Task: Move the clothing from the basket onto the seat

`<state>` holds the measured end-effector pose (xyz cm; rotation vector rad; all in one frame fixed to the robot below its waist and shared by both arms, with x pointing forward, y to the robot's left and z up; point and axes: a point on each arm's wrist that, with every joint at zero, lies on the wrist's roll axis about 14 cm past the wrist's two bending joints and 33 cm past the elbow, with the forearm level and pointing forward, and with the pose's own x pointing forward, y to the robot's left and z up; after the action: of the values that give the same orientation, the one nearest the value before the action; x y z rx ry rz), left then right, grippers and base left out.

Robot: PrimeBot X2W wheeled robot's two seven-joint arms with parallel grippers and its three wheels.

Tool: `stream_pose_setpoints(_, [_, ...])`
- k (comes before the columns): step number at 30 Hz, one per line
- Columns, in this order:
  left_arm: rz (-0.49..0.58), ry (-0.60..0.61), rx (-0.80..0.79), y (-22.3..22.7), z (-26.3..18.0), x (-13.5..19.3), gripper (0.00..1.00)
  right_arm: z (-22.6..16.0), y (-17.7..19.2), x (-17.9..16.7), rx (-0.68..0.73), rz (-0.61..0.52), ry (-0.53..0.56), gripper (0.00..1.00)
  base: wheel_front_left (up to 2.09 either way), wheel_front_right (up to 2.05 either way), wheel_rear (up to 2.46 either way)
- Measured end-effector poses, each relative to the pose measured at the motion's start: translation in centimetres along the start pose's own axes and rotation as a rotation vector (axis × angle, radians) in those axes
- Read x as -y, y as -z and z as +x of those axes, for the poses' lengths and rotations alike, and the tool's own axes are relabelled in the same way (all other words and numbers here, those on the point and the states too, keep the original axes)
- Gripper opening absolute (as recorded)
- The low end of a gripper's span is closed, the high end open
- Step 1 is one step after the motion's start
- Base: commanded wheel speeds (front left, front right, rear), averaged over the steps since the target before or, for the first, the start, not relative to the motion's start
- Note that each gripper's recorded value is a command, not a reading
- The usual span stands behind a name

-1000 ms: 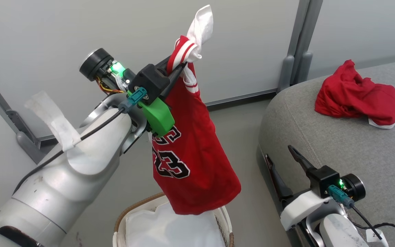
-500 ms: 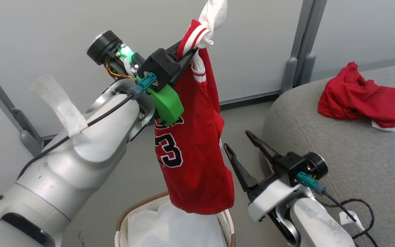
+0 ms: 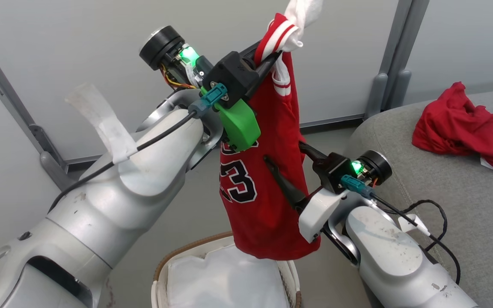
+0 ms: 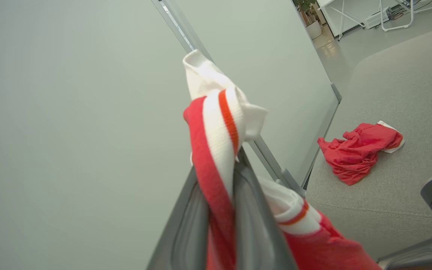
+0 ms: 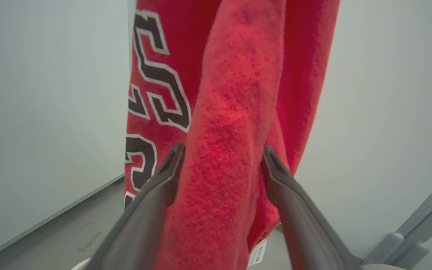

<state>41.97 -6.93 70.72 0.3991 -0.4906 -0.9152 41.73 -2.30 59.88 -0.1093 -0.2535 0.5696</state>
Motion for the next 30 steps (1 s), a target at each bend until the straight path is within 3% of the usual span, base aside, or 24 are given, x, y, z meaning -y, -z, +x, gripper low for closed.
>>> stream_pose_setpoints(1, [-0.002, 0.000, 0.003, -0.1, 0.0, 0.1, 0.00, 0.1, 0.4, -0.1, -0.012, 0.007, -0.005, 1.00, 0.00, 0.00, 0.00])
stream_pose_setpoints(2, [-0.004, -0.001, 0.005, -0.2, 0.0, 0.1, 0.00, 0.2, 0.7, -0.2, -0.024, 0.017, -0.008, 0.56, 0.00, 0.00, 0.00])
stream_pose_setpoints(3, [-0.006, -0.002, 0.007, -0.2, 0.0, 0.1, 0.00, 0.2, 1.1, -0.4, -0.037, 0.023, -0.014, 0.37, 0.00, 0.00, 0.00])
stream_pose_setpoints(4, [-0.009, -0.004, 0.008, -0.2, 0.0, 0.0, 0.00, 0.3, 1.5, -0.6, -0.048, 0.027, -0.022, 0.00, 0.00, 0.00, 0.00])
stream_pose_setpoints(13, [-0.052, -0.030, 0.000, 0.7, -0.4, -0.6, 0.00, 0.6, 1.8, -0.3, -0.057, 0.055, -0.014, 0.00, 0.00, 0.00, 0.00])
stream_pose_setpoints(19, [-0.154, -0.065, -0.034, 3.0, -1.3, -0.3, 0.00, 0.7, 1.4, 0.8, -0.037, 0.070, 0.021, 0.00, 0.00, 0.00, 0.00])
stream_pose_setpoints(21, [-0.210, -0.073, -0.044, 3.9, -1.8, 0.3, 0.43, 0.8, 1.2, 1.4, -0.027, 0.077, 0.037, 0.00, 0.00, 0.00, 0.00])
stream_pose_setpoints(22, [-0.239, -0.079, -0.051, 4.5, -2.0, 0.6, 0.91, 0.8, 1.1, 1.6, -0.023, 0.080, 0.044, 0.00, 0.00, 0.00, 0.00])
stream_pose_setpoints(24, [-0.285, -0.091, -0.078, 5.9, -2.8, 1.3, 1.00, 0.8, 0.9, 2.4, -0.013, 0.088, 0.069, 0.00, 0.00, 0.00, 0.00])
stream_pose_setpoints(30, [-0.431, -0.152, -0.162, 10.4, -5.6, 3.9, 1.00, 0.3, 0.9, 5.2, 0.007, 0.121, 0.162, 0.00, 0.00, 0.00, 0.00])
